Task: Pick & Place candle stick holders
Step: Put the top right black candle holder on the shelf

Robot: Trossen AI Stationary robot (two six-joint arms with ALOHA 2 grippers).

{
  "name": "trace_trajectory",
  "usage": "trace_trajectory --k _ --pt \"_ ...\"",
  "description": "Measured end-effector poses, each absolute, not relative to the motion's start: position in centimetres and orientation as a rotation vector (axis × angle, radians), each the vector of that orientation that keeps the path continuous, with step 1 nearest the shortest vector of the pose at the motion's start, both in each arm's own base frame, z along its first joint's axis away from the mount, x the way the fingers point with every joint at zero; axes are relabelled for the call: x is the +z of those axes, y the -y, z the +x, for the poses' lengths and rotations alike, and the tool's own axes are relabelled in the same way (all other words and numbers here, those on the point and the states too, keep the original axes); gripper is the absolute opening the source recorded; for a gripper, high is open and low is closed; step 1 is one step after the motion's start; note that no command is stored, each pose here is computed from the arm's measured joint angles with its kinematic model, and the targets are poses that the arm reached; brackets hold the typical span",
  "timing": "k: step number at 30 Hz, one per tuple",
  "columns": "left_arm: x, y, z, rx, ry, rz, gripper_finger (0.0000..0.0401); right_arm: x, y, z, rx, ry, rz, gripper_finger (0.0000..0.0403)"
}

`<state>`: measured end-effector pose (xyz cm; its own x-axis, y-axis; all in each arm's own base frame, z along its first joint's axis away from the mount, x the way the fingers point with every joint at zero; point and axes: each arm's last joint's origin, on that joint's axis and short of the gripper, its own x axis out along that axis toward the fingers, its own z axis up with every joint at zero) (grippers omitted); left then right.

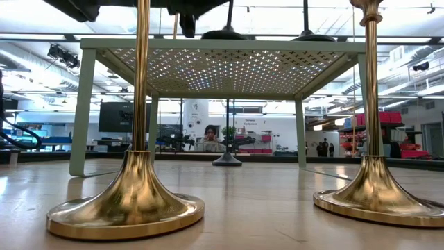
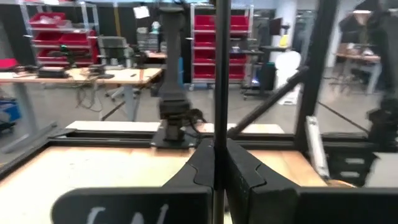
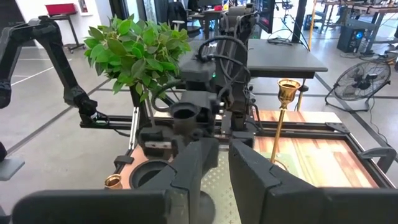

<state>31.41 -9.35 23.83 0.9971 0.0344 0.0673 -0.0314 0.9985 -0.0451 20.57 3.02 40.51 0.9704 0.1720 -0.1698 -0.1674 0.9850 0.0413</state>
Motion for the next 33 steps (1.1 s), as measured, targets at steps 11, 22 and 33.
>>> trace_trajectory --k 11,22,33 --pt "23.82 9.11 31.48 0.031 0.065 -0.063 0.0014 40.52 -3.03 20.57 0.172 -0.173 0.026 0.0079" --pt "23.59 9.05 31.5 0.044 0.042 -0.056 0.0039 40.52 -3.02 20.57 0.171 -0.173 0.025 0.0079" --pt "23.5 9.06 31.5 0.044 0.033 -0.052 0.0043 40.52 -3.02 20.57 0.171 -0.173 0.025 0.0079"
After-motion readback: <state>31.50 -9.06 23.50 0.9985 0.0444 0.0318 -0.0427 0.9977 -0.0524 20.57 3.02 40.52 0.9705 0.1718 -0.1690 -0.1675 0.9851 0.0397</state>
